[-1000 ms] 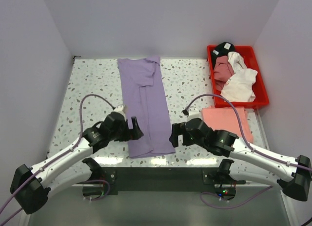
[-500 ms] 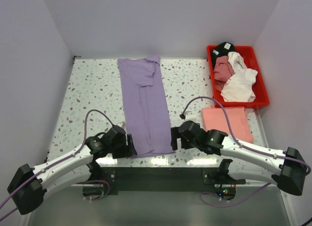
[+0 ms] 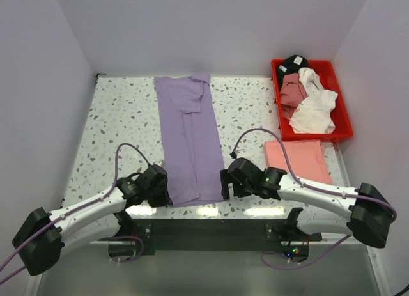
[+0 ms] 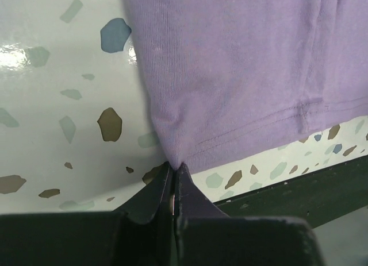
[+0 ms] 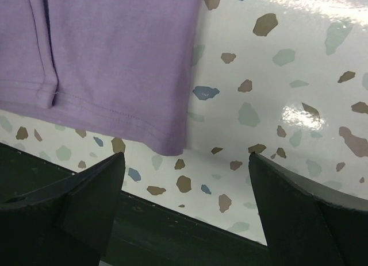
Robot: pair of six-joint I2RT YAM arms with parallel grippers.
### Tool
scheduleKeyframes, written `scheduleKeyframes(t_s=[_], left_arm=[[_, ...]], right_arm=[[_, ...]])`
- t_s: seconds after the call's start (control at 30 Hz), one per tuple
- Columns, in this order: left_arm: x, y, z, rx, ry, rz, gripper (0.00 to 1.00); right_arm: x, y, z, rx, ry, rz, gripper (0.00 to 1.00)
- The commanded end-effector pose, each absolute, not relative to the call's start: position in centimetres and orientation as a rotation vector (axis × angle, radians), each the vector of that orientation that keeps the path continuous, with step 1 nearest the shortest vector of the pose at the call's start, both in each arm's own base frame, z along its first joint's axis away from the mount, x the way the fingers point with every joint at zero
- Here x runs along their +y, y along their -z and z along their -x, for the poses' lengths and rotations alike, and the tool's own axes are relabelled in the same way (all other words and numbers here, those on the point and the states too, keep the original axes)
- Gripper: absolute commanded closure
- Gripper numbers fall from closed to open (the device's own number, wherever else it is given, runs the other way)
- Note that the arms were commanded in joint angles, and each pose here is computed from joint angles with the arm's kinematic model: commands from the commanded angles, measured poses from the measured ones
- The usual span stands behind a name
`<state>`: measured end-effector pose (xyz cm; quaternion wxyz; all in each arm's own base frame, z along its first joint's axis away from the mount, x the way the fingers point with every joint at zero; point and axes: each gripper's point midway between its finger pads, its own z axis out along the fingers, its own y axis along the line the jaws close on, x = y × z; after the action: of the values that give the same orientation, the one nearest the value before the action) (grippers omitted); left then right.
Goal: Fold and stack the t-shirts
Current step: Fold the tshirt
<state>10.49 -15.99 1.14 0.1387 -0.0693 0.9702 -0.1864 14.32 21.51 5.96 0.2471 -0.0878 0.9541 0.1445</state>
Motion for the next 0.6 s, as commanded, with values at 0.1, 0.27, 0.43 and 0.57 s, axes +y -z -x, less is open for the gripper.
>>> scheduleKeyframes(t_s=[0.1, 0.27, 0.43, 0.57], left_arm=[[-15.2, -1.1, -10.1, 2.823, 0.479, 0.213, 1.0], [-15.0, -0.9, -9.8, 2.84, 0.467, 0.238, 1.0], [-14.9, -0.8, -9.6, 2.854, 0.463, 0.25, 1.0], [-14.9, -0.9, -9.5, 2.858, 0.462, 0.281, 1.0]], right_arm=[[23.2, -4.6, -13.3, 2.679, -0.478, 0.298, 0.14], [24.5, -3.5, -12.4, 2.742, -0.548, 0.348, 0.25], [25.1, -2.1, -12.2, 2.782, -0.552, 0.346, 0.46], [24.8, -1.5, -12.4, 2.797, -0.511, 0.303, 0.65]])
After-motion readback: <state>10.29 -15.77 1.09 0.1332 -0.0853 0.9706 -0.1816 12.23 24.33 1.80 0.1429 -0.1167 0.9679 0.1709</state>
